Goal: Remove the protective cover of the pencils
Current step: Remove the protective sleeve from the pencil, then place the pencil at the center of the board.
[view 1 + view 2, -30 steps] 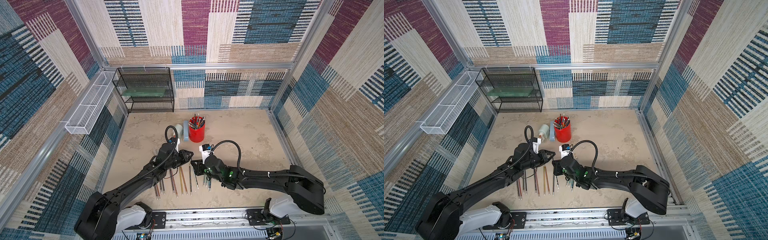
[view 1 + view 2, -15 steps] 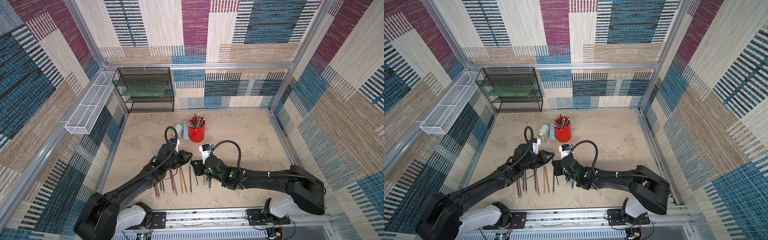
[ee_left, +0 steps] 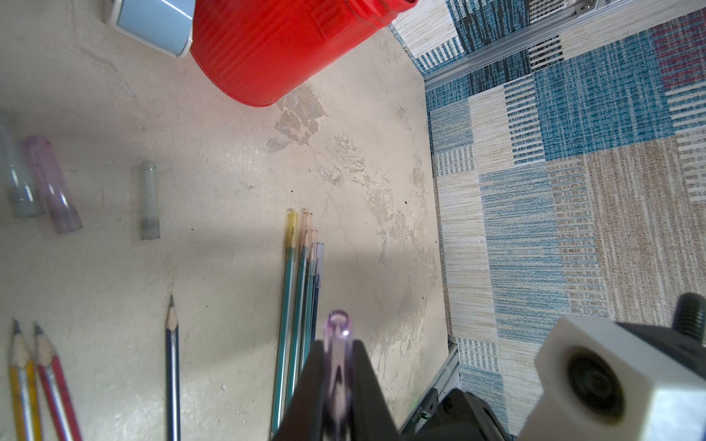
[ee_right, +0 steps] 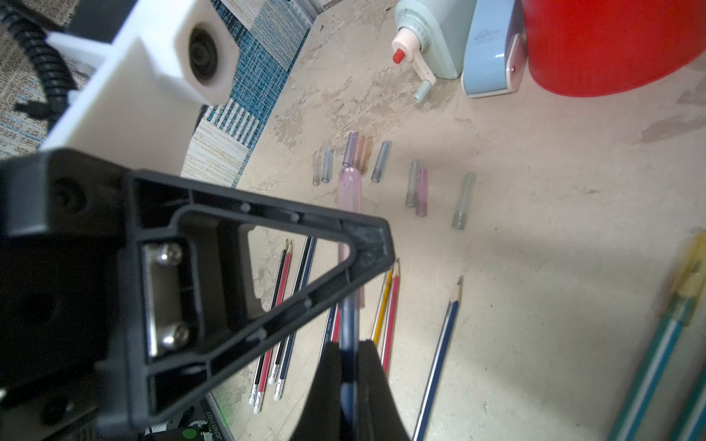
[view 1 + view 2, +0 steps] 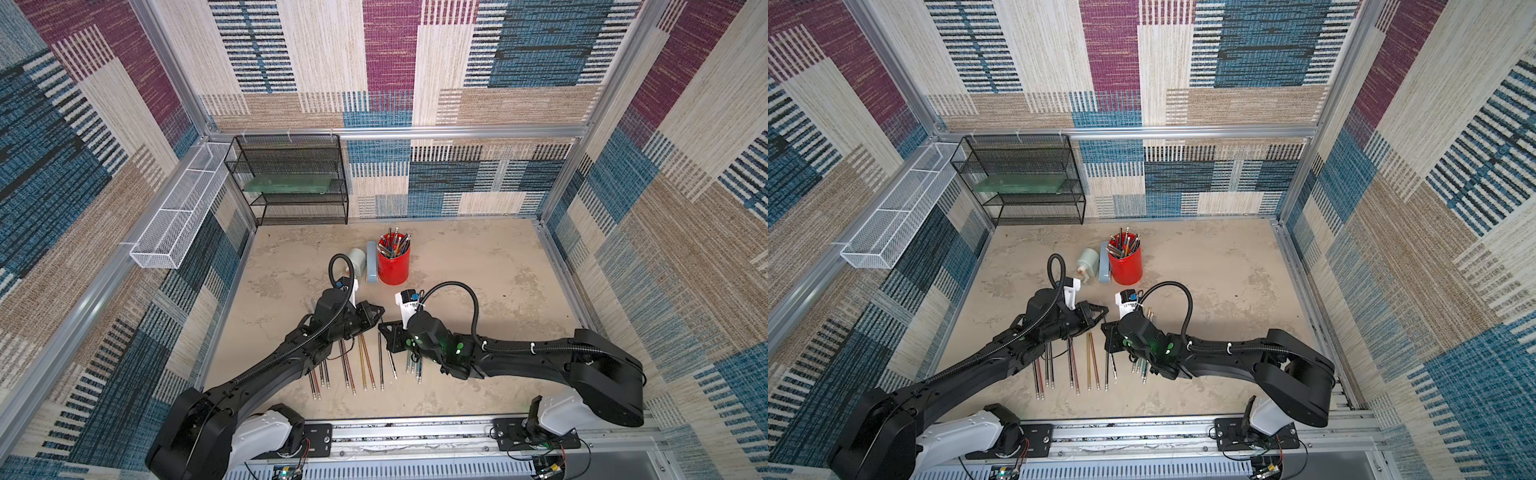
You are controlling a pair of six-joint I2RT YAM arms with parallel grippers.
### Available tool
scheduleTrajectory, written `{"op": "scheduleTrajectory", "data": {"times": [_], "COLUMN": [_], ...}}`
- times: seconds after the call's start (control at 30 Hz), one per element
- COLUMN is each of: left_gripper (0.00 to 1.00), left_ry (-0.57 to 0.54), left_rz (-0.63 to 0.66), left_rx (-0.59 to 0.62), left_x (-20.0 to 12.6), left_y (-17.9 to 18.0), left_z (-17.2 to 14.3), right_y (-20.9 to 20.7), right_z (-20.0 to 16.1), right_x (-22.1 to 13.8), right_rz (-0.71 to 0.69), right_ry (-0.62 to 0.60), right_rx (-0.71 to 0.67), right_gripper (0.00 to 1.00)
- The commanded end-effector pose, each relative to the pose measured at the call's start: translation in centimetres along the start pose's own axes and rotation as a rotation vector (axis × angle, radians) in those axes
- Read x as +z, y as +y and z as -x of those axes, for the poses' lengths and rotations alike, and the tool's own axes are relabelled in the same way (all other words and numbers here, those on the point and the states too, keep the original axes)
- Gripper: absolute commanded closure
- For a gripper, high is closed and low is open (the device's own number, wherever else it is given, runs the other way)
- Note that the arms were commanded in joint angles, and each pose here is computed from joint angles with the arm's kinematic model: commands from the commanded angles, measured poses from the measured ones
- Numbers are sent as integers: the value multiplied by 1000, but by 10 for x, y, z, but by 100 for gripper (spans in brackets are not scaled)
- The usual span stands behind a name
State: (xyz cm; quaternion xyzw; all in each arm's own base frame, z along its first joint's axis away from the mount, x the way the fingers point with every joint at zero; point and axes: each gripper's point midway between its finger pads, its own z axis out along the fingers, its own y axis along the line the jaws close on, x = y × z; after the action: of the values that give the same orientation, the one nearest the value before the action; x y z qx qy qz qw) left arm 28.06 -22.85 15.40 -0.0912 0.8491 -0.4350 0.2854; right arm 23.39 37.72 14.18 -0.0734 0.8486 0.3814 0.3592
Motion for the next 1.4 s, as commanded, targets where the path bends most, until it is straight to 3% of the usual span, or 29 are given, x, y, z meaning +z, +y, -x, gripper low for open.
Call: {"op": "scheduleTrajectory", "data": {"times": [0.0,1.2,1.37], "left_gripper": [87,94,94], "left_ry": [-21,-85,-93], "left_rz": [-10,120,163], "left_rx": [26,13,25], "left_x": [0,7,8], "left_y": [-3,30,36], "left_z": [5,20,24], "right_y": [3,-8,-20], "right_z": [2,-30,-31], "right_x": [0,-9,-9], "right_rz": [12,6,-55], "right_ry": [-12,18,8], "right_rx": [1,16,45], "right_gripper": [98,100,100]}}
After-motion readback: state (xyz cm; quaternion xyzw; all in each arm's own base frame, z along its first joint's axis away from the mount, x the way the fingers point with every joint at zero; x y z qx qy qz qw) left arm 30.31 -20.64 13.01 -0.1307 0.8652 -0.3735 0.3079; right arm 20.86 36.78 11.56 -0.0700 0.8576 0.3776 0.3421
